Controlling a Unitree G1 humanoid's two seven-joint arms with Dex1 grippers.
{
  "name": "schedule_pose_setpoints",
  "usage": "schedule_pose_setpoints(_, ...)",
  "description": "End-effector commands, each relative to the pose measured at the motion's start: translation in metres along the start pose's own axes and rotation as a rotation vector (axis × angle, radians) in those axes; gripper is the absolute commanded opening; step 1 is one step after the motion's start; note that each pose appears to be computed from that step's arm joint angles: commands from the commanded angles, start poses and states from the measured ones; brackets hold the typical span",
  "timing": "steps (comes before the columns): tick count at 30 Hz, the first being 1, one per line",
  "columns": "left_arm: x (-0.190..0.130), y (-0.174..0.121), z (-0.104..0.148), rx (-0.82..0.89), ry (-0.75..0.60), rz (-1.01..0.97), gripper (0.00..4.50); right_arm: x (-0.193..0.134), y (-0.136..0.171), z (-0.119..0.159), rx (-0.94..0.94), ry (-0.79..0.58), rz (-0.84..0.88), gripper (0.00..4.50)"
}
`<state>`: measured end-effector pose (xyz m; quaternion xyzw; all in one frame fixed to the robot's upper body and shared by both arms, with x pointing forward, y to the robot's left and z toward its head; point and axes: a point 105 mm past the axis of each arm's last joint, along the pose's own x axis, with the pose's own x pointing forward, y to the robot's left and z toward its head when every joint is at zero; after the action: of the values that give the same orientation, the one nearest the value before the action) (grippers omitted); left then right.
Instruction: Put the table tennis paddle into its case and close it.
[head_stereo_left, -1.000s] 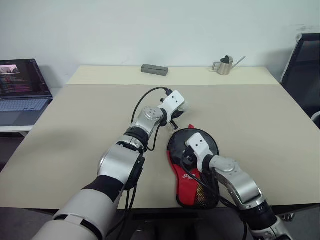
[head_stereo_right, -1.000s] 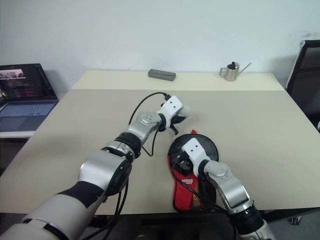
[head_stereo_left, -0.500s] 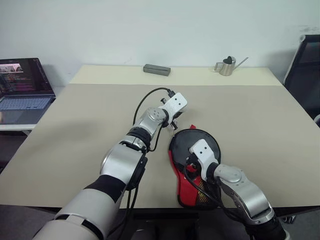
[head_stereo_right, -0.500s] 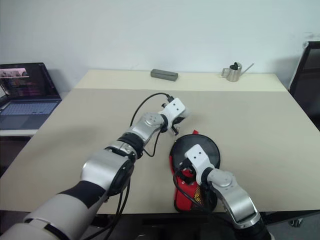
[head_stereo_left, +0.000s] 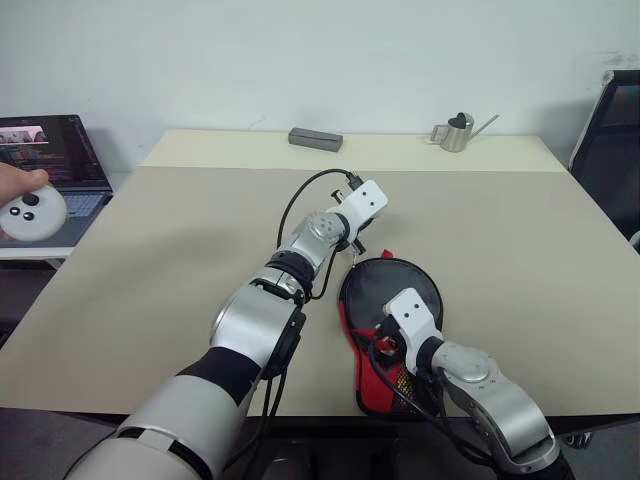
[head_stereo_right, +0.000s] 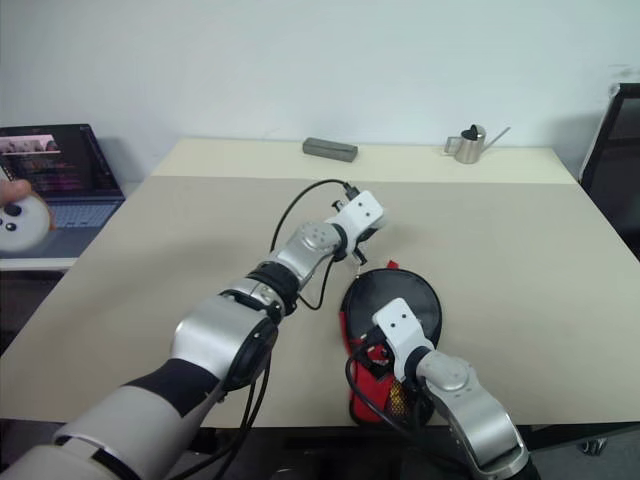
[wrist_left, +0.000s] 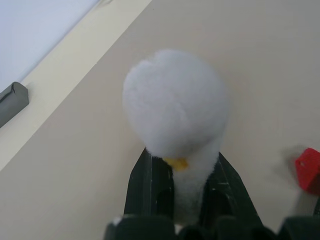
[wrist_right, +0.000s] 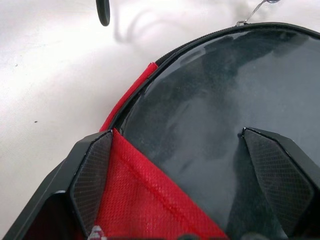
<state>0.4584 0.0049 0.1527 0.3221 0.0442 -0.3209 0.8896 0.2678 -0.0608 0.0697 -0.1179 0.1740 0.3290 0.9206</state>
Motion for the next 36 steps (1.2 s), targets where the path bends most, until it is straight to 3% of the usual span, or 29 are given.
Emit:
schedule_pose_setpoints(1, 0.001, 0.007, 0.032, 0.047, -0.074, 0.03, 0.15, -0.002, 0.015, -0.058, 0.094, 0.239, 0.053, 4.5)
schedule_pose_setpoints(13, 0.007, -0.036, 0.0, 0.05, 0.029, -0.131, 0.15, 0.002, 0.015, -0.056, 0.089, 0.229, 0.056, 4.5)
schedule_pose_setpoints(20, 0.007, -0.053, -0.019, 0.0, 0.077, -0.193, 2.63, 0.003, 0.016, -0.055, 0.086, 0.225, 0.058, 4.5)
schedule_pose_setpoints(26, 0.007, -0.058, -0.013, -0.06, 0.038, -0.222, 4.45, 0.007, 0.014, -0.053, 0.08, 0.218, 0.057, 4.5)
schedule_pose_setpoints(30, 0.006, -0.058, -0.005, -0.108, -0.005, -0.259, 4.45, 0.011, 0.011, -0.05, 0.073, 0.21, 0.058, 4.5)
schedule_pose_setpoints(36, -0.001, -0.03, 0.01, -0.187, -0.087, -0.23, 4.45, 0.018, 0.006, -0.046, 0.051, 0.197, 0.065, 4.5)
